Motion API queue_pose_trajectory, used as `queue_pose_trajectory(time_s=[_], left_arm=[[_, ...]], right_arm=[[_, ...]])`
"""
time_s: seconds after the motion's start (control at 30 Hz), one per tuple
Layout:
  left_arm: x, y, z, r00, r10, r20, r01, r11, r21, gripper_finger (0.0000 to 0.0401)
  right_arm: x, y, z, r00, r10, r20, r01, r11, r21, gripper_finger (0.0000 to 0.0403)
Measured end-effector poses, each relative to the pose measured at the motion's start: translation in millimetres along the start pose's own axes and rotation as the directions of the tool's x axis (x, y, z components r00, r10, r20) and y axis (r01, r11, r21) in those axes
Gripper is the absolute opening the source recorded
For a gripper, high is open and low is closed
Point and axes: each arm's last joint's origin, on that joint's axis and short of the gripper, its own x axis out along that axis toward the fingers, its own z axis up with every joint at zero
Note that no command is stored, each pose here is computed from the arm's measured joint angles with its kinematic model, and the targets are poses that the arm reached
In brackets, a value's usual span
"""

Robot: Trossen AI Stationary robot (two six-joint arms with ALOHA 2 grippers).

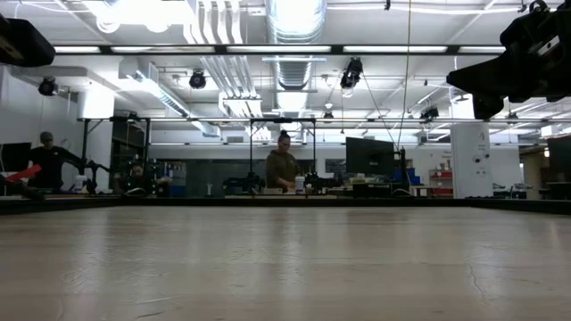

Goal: Nest bowls inside each other
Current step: Stack the red bowl on the green bowl

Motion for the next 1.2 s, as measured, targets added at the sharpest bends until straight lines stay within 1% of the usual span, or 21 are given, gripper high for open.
queue_pose_trajectory(time_s=[0.3, 0.5, 0.6, 0.8, 1.1, 1.2], left_arm=[[2.0, 3.8, -3.3, 0.999, 0.024, -0.023, -0.024, 1.0, 0.012, 0.0003], [7.9, 3.0, -1.8, 1.0, -0.008, 0.008, 0.008, 1.0, 0.029, 0.0003], [9.3, 4.3, -2.7, 1.0, -0.001, 0.001, 0.001, 0.999, 0.032, 0.0003], [3.6, 8.9, -5.2, 1.0, -0.01, -0.011, 0.009, 1.0, -0.021, 0.0003], [-9.2, 21.8, -18.4, 0.998, -0.05, 0.035, 0.052, 0.997, -0.064, 0.0003], [-11.4, 26.7, -23.4, 0.998, -0.049, 0.035, 0.052, 0.995, -0.08, 0.0004]], right_arm=[[0.0, 0.0, 0.0, 1.0, 0.0, 0.0, 0.0, 1.0, 0.0, 0.0034], [0.0, 0.0, 0.0, 1.0, 0.0, 0.0, 0.0, 1.0, 0.0, 0.0034], [0.0, 0.0, 0.0, 1.0, 0.0, 0.0, 0.0, 1.0, 0.0, 0.0034], [0.0, 0.0, 0.0, 1.0, 0.0, 0.0, 0.0, 1.0, 0.0, 0.0034], [0.0, 0.0, 0.0, 1.0, 0.0, 0.0, 0.0, 1.0, 0.0, 0.0034], [0.0, 0.0, 0.0, 1.0, 0.0, 0.0, 0.0, 1.0, 0.001, 0.0034]])
